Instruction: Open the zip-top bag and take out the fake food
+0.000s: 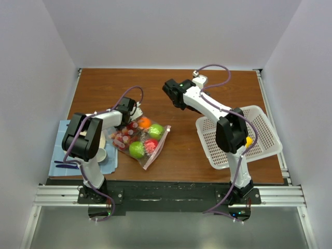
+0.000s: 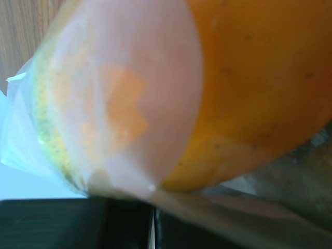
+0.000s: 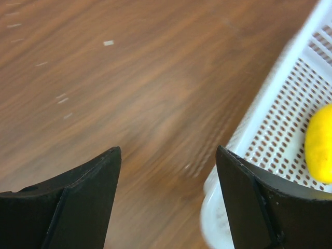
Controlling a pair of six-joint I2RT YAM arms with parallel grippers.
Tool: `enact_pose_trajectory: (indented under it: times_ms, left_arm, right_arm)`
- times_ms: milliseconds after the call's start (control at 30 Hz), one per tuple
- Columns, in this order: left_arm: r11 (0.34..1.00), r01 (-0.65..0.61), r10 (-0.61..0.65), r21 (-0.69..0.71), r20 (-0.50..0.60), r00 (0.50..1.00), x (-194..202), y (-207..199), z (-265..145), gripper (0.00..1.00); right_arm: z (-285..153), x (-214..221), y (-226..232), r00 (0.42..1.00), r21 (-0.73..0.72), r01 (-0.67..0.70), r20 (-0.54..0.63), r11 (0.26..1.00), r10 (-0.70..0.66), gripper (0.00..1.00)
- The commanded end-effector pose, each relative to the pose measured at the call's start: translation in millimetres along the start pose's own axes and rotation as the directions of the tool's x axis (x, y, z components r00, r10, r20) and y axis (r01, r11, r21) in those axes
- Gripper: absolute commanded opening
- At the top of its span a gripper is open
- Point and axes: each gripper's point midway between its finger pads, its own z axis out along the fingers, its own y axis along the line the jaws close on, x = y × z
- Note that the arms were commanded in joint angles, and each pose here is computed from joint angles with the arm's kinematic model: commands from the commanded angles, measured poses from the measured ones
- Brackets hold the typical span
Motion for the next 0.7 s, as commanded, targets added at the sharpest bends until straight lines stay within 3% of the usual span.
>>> enact_pose_trajectory:
  times_ms: [0,300,667]
  left_arm:
    - [0.98,-0.027,0.041,0.199,-0.065,0.997,31.8,-49.7,10.2,0.0]
    - [0.979,-0.028,0.043,0.201,-0.073,0.996,34.5,-51.8,10.8,0.0]
    - [0.981,-0.028,0.043,0.19,-0.075,0.996,39.7,-50.5,8.5,0.0]
  right_arm:
    - [8.7,-5.3,-88.7,1.0,0.241,-0.001,-0.003,0.97,0.001,0.78]
    - [12.8,-8.9,-111.4,0.998,0.276,-0.061,0.046,0.959,0.05,0.76]
    - [39.6,28.9,-130.8,0.999,0.385,-0.016,-0.027,0.923,0.029,0.71]
